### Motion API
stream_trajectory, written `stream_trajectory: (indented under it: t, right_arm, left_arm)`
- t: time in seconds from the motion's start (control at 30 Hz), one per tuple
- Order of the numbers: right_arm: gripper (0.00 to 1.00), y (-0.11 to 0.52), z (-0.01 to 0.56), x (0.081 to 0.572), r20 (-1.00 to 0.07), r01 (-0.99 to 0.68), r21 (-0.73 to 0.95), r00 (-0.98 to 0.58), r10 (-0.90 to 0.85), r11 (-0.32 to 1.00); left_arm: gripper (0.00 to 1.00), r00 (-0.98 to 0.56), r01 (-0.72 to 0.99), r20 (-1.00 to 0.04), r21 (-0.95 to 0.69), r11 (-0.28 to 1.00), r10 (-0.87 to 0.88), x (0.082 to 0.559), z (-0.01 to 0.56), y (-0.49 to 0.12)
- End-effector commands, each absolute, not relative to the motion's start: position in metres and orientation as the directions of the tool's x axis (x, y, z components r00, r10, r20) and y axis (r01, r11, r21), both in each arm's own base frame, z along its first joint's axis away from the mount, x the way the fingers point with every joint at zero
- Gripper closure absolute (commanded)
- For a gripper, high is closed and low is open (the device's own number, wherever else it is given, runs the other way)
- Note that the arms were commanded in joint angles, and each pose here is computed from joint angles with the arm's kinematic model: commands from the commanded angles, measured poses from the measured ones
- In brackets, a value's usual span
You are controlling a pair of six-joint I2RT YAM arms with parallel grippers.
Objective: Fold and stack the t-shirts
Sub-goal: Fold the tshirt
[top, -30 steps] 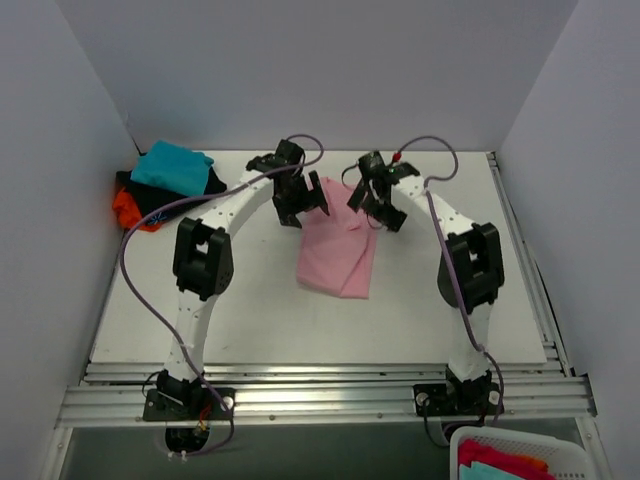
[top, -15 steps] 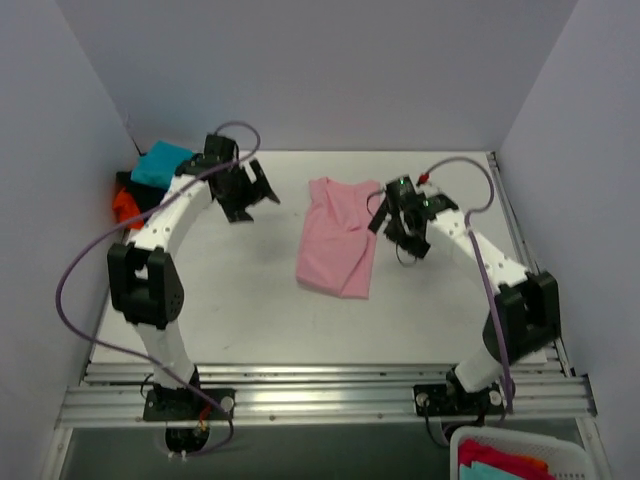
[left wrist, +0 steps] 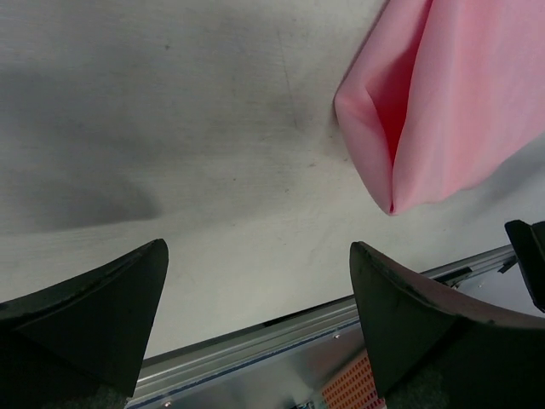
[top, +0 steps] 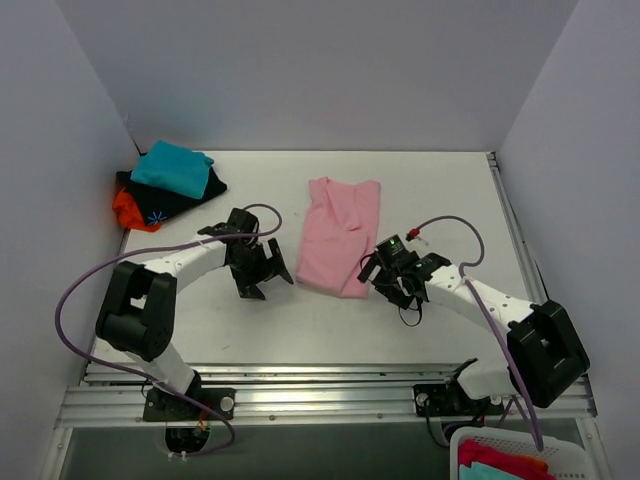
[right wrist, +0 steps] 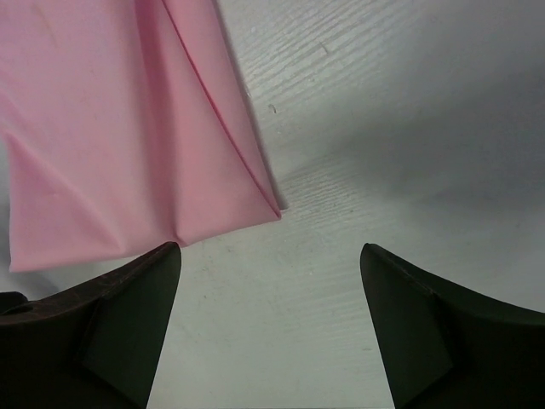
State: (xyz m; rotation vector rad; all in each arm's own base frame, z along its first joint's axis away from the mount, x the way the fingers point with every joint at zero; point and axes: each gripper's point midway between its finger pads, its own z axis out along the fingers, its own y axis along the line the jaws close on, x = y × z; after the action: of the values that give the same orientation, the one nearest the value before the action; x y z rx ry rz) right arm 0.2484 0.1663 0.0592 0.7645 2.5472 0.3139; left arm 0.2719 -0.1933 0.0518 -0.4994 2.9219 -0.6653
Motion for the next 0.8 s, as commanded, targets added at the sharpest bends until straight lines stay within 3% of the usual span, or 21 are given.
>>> stream_trajectory:
  t: [0.0, 0.5, 0.77]
  right_arm:
    - [0.18, 0.179, 0.049, 0.260, -0.360, 0.471, 0.384, -0.715, 0.599, 0.794]
    - [0.23, 0.197, 0.007, 0.278, -0.352, 0.440, 0.307, -0.771, 0.530, 0.844]
    - [0.26, 0.196, -0.005, 0.274, -0.341, 0.439, 0.284, -0.784, 0.518, 0.852]
  left_arm:
    - [0.04, -0.933, -0.228, -0.113, -0.549, 0.804, -0.341, 0.290, 0.074, -0.218]
    - [0.03, -0.915, -0.259, -0.113, -0.574, 0.777, -0.388, 0.327, 0.061, -0.240]
    - [0.01, -0.914, -0.284, -0.084, -0.568, 0.772, -0.398, 0.324, 0.046, -0.242]
